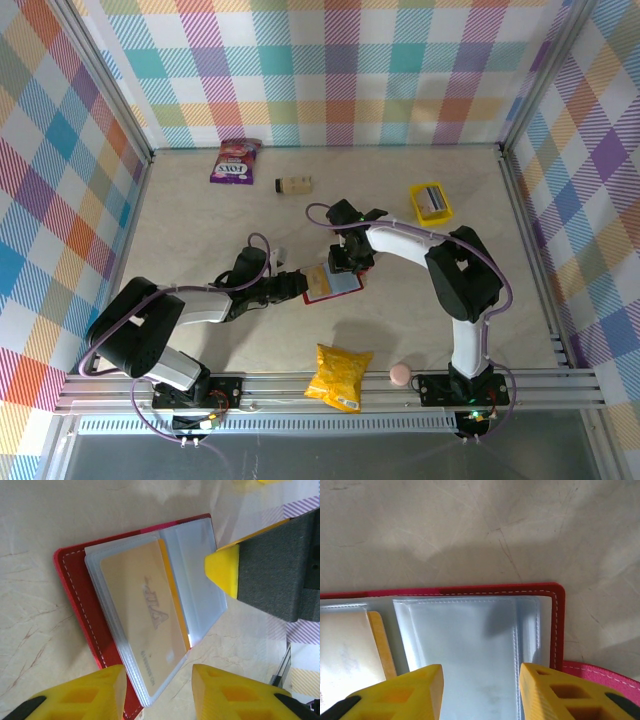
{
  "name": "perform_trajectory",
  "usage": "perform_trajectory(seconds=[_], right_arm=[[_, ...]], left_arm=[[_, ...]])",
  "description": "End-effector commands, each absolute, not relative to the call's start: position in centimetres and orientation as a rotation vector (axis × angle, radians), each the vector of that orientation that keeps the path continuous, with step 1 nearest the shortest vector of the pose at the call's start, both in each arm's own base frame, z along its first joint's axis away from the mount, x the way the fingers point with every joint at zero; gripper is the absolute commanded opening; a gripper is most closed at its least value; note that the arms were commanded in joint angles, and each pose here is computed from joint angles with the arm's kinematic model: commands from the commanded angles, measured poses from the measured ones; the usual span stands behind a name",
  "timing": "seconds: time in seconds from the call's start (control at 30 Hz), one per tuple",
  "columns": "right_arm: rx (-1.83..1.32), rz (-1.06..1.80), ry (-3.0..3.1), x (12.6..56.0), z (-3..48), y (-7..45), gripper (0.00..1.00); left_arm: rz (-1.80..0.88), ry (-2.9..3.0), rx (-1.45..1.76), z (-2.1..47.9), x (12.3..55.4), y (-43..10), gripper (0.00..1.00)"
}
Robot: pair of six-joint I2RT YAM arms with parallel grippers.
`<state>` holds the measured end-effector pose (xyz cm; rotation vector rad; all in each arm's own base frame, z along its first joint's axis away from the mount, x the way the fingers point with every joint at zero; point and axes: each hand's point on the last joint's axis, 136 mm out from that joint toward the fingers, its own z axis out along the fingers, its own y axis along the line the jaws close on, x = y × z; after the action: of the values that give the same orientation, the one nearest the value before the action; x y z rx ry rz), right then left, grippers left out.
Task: Put the credit cards into the card holder
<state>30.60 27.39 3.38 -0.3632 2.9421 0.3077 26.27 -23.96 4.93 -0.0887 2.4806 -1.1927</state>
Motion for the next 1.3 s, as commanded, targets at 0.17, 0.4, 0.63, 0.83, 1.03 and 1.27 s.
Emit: perform_trajectory(seconds=[0.17,0.4,0.63,0.83,1.03,1.27], right_arm=[[-0.339,0.323,2.972,30.5,3.1,27.6,0.44],[-0.336,0.383,2.979,30.0,3.2,28.0,0.44],[-0.311,0.351,2.989,30.0,2.9,27.5,0.44],[-0.308,0.331,2.942,30.3,3.7,27.1,0.44],[-0.294,0.331,2.885,30.6,5.3,26.7,0.44],[-0.298,0.337,2.927,30.2,3.8,26.9,0.44]], left_arm=[[-1.196,2.479,-0.085,5.2,26.8,-24.0,0.39],[-1.187,2.522,-0.092,4.2,26.9,-24.2,0.39],[-1.191,2.52,-0.09,4.2,26.8,-24.2,0.39],[-1.194,2.523,-0.092,4.2,26.8,-24.3,0.39],[-1.191,2.517,-0.094,4.2,26.8,-24.2,0.39],[-1.197,2.518,-0.091,4.3,26.8,-24.3,0.39]])
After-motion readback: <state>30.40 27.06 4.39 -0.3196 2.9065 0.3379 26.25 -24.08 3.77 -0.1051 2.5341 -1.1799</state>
